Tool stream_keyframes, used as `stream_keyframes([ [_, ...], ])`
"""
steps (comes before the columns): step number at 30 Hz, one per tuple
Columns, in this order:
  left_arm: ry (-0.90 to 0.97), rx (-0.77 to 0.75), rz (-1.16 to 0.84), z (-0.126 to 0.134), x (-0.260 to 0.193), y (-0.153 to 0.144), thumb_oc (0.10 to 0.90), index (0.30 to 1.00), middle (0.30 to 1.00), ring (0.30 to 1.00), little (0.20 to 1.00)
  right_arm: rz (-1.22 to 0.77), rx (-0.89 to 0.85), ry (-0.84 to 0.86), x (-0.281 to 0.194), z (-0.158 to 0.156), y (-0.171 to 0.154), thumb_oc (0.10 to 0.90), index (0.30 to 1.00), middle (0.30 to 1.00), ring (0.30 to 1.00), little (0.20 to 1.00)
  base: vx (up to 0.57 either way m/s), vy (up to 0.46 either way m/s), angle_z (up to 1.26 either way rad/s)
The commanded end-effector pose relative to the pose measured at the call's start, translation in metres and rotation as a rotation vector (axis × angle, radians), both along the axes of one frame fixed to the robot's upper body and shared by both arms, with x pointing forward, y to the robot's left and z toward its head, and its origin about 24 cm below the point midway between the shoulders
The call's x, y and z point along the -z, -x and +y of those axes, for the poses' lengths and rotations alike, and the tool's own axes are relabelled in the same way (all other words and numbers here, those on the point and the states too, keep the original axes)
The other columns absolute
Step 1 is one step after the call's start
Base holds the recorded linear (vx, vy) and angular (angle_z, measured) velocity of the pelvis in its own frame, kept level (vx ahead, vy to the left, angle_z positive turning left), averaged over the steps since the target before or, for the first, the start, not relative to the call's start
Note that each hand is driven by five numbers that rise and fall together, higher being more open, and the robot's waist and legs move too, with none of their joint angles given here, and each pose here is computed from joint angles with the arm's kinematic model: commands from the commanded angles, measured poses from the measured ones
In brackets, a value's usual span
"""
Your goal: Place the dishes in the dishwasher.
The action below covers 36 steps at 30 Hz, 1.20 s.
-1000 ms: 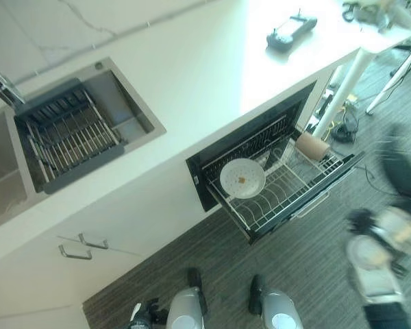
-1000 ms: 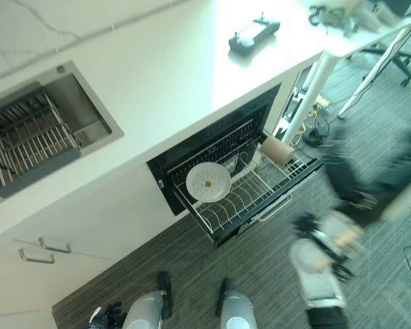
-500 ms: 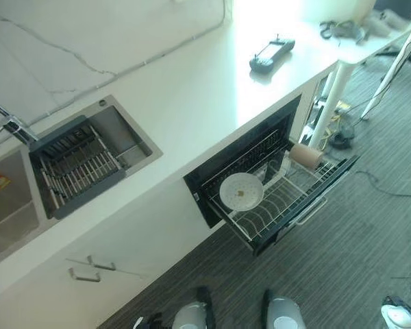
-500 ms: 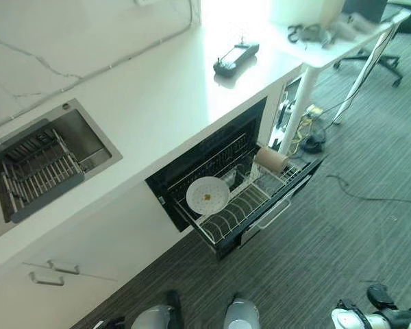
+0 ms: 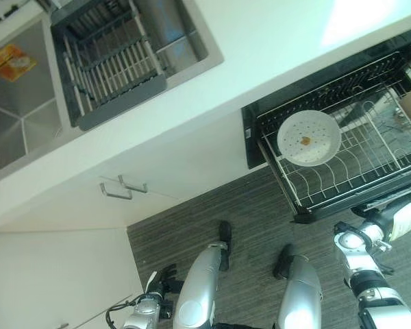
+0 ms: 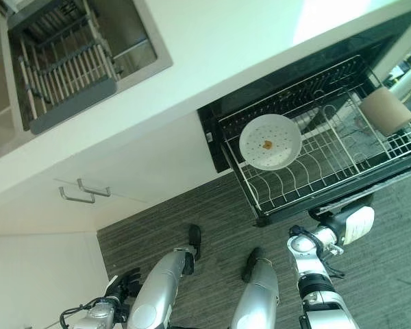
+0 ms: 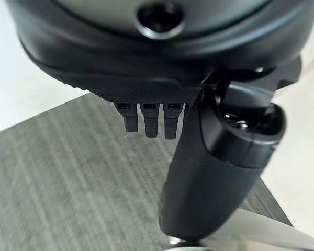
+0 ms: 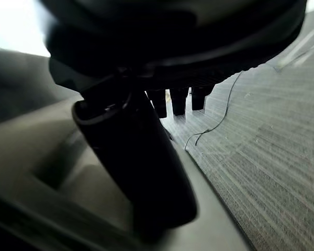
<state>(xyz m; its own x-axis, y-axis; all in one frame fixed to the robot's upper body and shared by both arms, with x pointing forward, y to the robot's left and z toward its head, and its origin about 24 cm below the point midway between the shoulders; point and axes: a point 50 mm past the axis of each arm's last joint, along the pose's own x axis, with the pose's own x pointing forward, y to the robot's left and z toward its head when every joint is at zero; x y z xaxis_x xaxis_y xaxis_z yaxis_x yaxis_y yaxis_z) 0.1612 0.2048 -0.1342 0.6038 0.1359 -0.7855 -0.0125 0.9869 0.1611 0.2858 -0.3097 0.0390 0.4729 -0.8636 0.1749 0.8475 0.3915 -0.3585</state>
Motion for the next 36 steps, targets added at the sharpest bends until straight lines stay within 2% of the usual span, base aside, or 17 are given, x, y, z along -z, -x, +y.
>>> stream_keyframes([
  [1, -0.017, 0.006, -0.012, 0.012, -0.003, 0.005, 0.8, 0.9, 0.9, 0.9, 0.9, -0.095, -0.237, 0.419, -0.083, -0.002, -0.034, 0.8, 0.9, 0.9, 0.9, 0.9, -0.01, 0.149, 0.16],
  [10, -0.052, 0.031, -0.039, 0.026, -0.011, -0.003, 0.8, 0.9, 0.9, 0.9, 0.9, -0.204, -0.341, 0.54, -0.144, 0.023, -0.064, 0.8, 0.9, 0.9, 0.9, 0.9, 0.02, 0.064, 0.13],
  [16, -0.083, 0.084, -0.099, 0.031, -0.021, -0.016, 0.8, 0.9, 0.9, 0.9, 0.9, -0.247, -0.373, 0.738, -0.221, 0.042, -0.084, 0.8, 0.9, 0.9, 0.9, 0.9, 0.02, 0.035, 0.14],
  [20, -0.112, 0.102, -0.104, 0.042, -0.024, -0.014, 0.8, 0.9, 0.9, 0.9, 0.9, -0.241, -0.361, 0.849, -0.261, 0.049, -0.089, 0.8, 0.9, 0.9, 0.9, 0.9, 0.02, 0.01, 0.2],
  [24, -0.137, 0.074, -0.105, 0.054, -0.028, -0.013, 0.8, 0.9, 0.9, 0.9, 0.9, -0.265, -0.349, 0.868, -0.286, 0.053, -0.09, 0.8, 0.9, 0.9, 0.9, 0.9, 0.01, -0.029, 0.11],
  [26, -0.1, 0.029, -0.101, 0.057, -0.028, -0.011, 0.8, 0.9, 0.9, 0.9, 0.9, -0.277, -0.36, 0.819, -0.291, 0.052, -0.09, 0.8, 0.9, 0.9, 0.9, 0.9, -0.01, -0.044, 0.07],
  [27, -0.082, 0.013, -0.101, 0.058, -0.027, -0.01, 0.8, 0.9, 0.9, 0.9, 0.9, -0.273, -0.368, 0.808, -0.29, 0.053, -0.091, 0.8, 0.9, 0.9, 0.9, 0.9, -0.02, -0.058, 0.06],
  [28, 0.015, -0.073, -0.114, 0.054, -0.025, -0.008, 0.8, 0.9, 0.9, 0.9, 0.9, -0.224, -0.409, 0.768, -0.273, 0.053, -0.095, 0.8, 0.9, 0.9, 0.9, 0.9, -0.01, -0.037, 0.13],
  [29, 0.017, -0.075, -0.118, 0.054, -0.025, -0.008, 0.8, 0.9, 0.9, 0.9, 0.9, -0.221, -0.412, 0.766, -0.272, 0.054, -0.095, 0.8, 0.9, 0.9, 0.9, 0.9, -0.02, -0.045, 0.17],
  [30, 0.015, -0.101, -0.152, 0.054, -0.027, -0.012, 0.8, 0.9, 0.9, 0.9, 0.9, -0.174, -0.453, 0.717, -0.246, 0.056, -0.099, 0.8, 0.9, 0.9, 0.9, 0.9, -0.01, -0.041, 0.12],
  [31, -0.046, -0.164, -0.195, 0.062, -0.032, -0.017, 0.8, 0.9, 0.9, 0.9, 0.9, -0.089, -0.516, 0.652, -0.195, 0.06, -0.099, 0.8, 0.9, 0.9, 0.9, 0.9, -0.01, -0.046, 0.15],
  [32, -0.062, -0.184, -0.21, 0.065, -0.034, -0.019, 0.8, 0.9, 0.9, 0.9, 0.9, -0.066, -0.534, 0.632, -0.179, 0.062, -0.098, 0.8, 0.9, 0.9, 0.9, 0.9, -0.01, -0.046, 0.06],
  [34, -0.088, -0.307, -0.251, 0.079, -0.039, -0.02, 0.8, 0.9, 0.9, 0.9, 0.9, 0.041, -0.609, 0.54, -0.105, 0.071, -0.081, 0.8, 0.9, 0.9, 0.9, 0.9, -0.01, -0.067, -0.1],
  [36, -0.065, -0.374, -0.285, 0.085, -0.042, -0.018, 0.8, 0.9, 0.9, 0.9, 0.9, 0.119, -0.637, 0.48, -0.062, 0.077, -0.064, 0.8, 0.9, 0.9, 0.9, 0.9, 0.0, -0.095, -0.08],
])
